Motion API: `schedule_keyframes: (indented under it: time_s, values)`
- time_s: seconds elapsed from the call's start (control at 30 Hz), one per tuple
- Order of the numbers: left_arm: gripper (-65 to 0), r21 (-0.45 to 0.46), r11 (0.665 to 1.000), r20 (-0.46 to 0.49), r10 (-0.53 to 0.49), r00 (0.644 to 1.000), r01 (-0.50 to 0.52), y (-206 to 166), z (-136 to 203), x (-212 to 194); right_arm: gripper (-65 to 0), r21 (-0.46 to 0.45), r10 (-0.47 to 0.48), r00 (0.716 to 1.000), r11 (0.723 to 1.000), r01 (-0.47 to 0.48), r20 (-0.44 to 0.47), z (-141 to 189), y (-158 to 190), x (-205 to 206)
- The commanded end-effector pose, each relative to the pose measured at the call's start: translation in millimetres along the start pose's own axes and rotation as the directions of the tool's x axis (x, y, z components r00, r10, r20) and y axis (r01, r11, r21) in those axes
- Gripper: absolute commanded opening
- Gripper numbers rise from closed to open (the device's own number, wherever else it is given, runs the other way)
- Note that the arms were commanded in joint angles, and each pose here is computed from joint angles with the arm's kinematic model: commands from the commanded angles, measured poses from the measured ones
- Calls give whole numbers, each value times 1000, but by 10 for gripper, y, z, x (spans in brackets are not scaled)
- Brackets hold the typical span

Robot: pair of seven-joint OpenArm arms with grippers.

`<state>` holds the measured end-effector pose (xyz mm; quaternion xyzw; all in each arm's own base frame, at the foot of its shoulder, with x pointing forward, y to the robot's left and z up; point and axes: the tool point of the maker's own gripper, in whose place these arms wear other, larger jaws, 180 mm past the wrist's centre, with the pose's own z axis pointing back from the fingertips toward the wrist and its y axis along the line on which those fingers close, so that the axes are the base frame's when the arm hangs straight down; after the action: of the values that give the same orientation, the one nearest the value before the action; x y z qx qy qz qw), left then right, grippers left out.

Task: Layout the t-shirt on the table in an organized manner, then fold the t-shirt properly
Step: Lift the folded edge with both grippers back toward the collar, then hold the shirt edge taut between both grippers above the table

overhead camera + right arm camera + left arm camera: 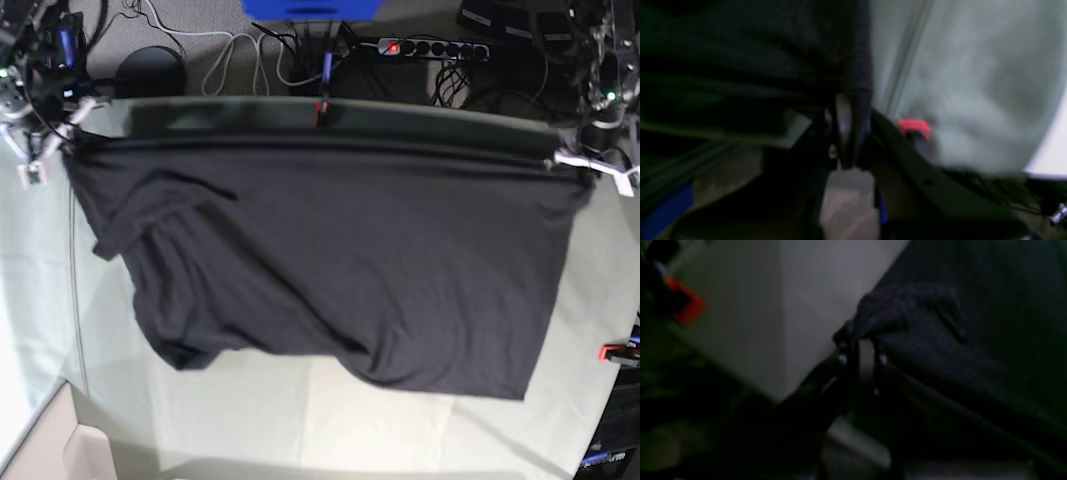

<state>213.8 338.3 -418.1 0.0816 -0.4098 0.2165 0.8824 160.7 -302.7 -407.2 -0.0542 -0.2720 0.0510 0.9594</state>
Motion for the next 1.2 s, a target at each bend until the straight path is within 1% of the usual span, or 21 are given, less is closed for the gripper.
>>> schedule_keyframes:
  time_s: [0.0, 0.13, 0.2, 0.27, 0.33, 0.53, 0.6, 0.7, 0.8, 0.87, 0.97, 1.17]
  values:
    - [-650, 28, 1000, 108, -12, 994, 9, 93, 37, 400, -650, -55, 28, 999, 998, -25, 44, 91, -170, 166]
    - [-650, 42, 999, 86, 28, 996, -32, 164, 122, 576, -650, -92, 56, 994, 995, -48, 93, 209, -222, 360]
    - [-650, 30, 999, 99, 38, 994, -41, 128, 161, 692, -650, -103, 70, 989, 993, -57, 130, 256, -210, 499]
    - [-650, 28, 999, 118, 36, 992, -40, 111, 190, 796, -650, -100, 60, 987, 994, -46, 146, 257, -165, 542]
    - [-650, 29, 999, 109, 38, 993, -42, 114, 198, 799, -650, -91, 57, 989, 995, -44, 135, 232, -146, 503]
    - [-650, 54, 997, -1, 46, 999, -45, 207, 130, 518, -650, -65, 28, 997, 998, -23, 69, 153, -123, 234]
    - [-650, 62, 997, -5, 49, 999, -49, 239, 120, 498, -650, -69, 26, 996, 997, -20, 83, 168, -133, 280]
    - [-650, 57, 997, 14, 50, 999, -50, 222, 131, 568, -650, -99, 49, 986, 995, -34, 158, 265, -152, 564]
    - [-650, 76, 995, 32, 63, 998, -65, 308, 152, 637, -650, -95, 43, 985, 995, -27, 168, 276, -95, 585]
    - [-650, 82, 994, 26, 66, 997, -68, 333, 146, 617, -650, -86, 33, 988, 996, -20, 148, 249, -78, 502]
    - [-649, 84, 994, 18, 65, 998, -66, 341, 139, 578, -650, -52, 0, 996, 999, 5, 92, 164, -6, 251]
    - [-649, 136, 987, -61, 91, 994, -82, 533, 55, 270, -650, -7, -60, 998, 998, 60, -3, -19, 37, -111]
